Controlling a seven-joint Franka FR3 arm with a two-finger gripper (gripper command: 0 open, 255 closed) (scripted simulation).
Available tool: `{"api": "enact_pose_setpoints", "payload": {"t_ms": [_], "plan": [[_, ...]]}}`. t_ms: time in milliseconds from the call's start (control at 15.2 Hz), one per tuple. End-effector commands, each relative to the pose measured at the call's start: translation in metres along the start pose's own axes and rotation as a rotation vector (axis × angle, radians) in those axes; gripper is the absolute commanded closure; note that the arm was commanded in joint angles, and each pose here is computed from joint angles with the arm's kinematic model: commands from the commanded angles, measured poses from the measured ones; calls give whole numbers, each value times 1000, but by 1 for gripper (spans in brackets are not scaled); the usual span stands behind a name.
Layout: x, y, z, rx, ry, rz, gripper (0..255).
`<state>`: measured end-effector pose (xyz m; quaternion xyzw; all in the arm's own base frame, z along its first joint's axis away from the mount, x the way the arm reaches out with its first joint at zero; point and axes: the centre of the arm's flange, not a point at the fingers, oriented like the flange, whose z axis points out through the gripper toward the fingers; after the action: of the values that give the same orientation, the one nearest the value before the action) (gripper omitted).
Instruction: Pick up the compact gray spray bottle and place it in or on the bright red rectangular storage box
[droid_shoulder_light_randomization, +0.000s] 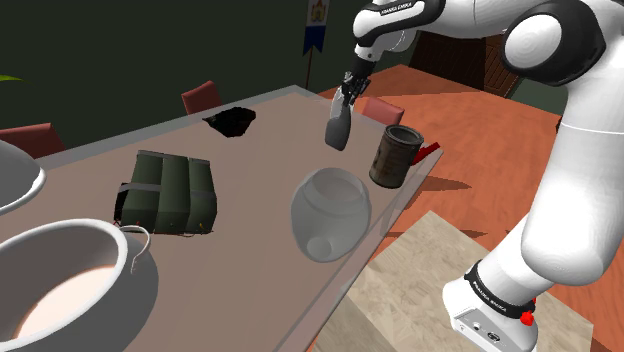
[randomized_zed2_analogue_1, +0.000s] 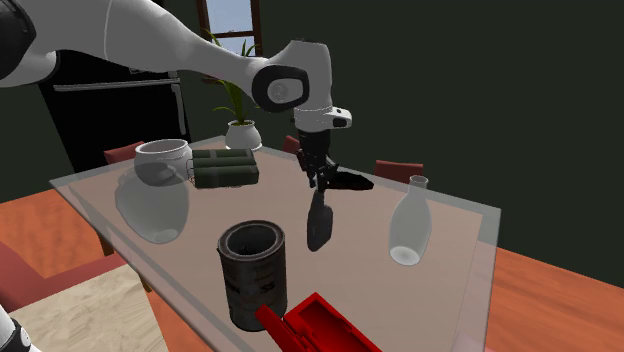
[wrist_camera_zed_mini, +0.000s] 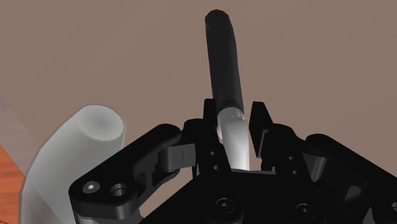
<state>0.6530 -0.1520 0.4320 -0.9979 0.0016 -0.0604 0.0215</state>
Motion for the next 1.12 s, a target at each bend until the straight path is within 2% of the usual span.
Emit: {"api": "enact_pose_setpoints", "payload": {"t_ms": [0,1056], "plan": [[1,-1,-11,0,0,0,255],[11,-5,-95,0,0,0,255]]}}
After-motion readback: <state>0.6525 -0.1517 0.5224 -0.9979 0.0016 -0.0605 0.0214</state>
